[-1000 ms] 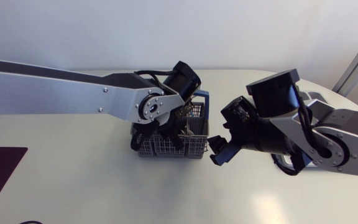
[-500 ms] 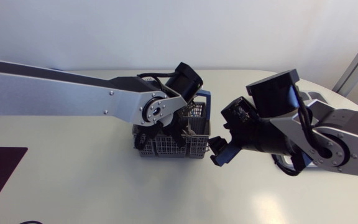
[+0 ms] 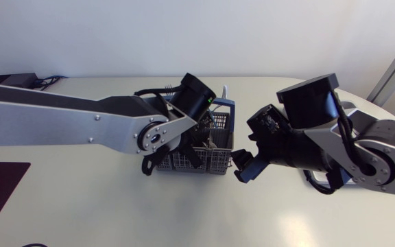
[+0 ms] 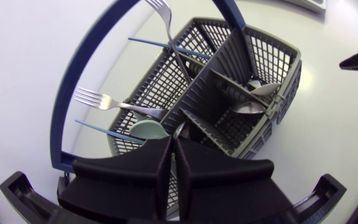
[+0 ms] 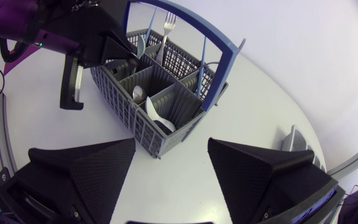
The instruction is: Sort the cutlery from the basket into the organizer compartments.
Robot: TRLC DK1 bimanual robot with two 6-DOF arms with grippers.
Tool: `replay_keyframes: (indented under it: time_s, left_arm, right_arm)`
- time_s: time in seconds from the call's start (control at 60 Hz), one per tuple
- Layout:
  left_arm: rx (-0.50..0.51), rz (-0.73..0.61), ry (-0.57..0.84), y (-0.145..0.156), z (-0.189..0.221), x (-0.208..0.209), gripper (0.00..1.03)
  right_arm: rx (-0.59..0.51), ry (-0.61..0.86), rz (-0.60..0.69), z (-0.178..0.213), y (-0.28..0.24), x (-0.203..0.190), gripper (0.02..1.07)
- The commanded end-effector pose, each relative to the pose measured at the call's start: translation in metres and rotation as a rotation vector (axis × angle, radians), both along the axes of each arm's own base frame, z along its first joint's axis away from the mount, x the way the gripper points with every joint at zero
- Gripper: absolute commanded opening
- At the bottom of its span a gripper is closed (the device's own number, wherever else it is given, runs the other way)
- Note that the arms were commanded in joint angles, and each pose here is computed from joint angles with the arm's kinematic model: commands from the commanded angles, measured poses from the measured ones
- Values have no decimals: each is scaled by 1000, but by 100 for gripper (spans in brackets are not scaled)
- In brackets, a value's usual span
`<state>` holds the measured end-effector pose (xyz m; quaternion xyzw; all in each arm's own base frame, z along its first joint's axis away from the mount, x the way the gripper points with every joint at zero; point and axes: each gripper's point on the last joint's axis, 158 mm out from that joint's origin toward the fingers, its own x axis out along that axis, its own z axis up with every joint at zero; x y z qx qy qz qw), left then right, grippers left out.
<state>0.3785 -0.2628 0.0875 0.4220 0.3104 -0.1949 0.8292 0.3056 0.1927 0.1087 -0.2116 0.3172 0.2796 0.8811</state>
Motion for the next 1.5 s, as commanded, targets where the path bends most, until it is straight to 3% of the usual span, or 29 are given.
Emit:
replay_keyframes:
  time_s: [0.0, 0.317, 0.633, 0.867, 1.083, 1.25, 1.483]
  left_arm:
    - [3, -20, -41, 7, 12, -9, 4]
    - [-84, -32, -165, 17, 56, -30, 4]
    - [-336, 1, -333, 44, 149, -42, 4]
    - [-574, -13, -158, 40, 164, -48, 4]
    - [-767, -90, -13, 12, 179, -54, 4]
    - [-812, -103, 39, -9, 181, -49, 4]
    - [-835, -94, 97, -34, 172, -36, 4]
  right_arm:
    - [3, -16, 16, 8, 3, -4, 86]
    - [20, -35, 39, 22, 9, -12, 86]
    - [63, -111, 78, 51, 19, -18, 86]
    - [115, -215, 154, 85, 36, -31, 86]
    - [119, -341, 184, 107, 50, -34, 86]
    - [57, -469, 169, 110, 57, -30, 85]
    - [-14, -539, 117, 96, 61, -11, 72]
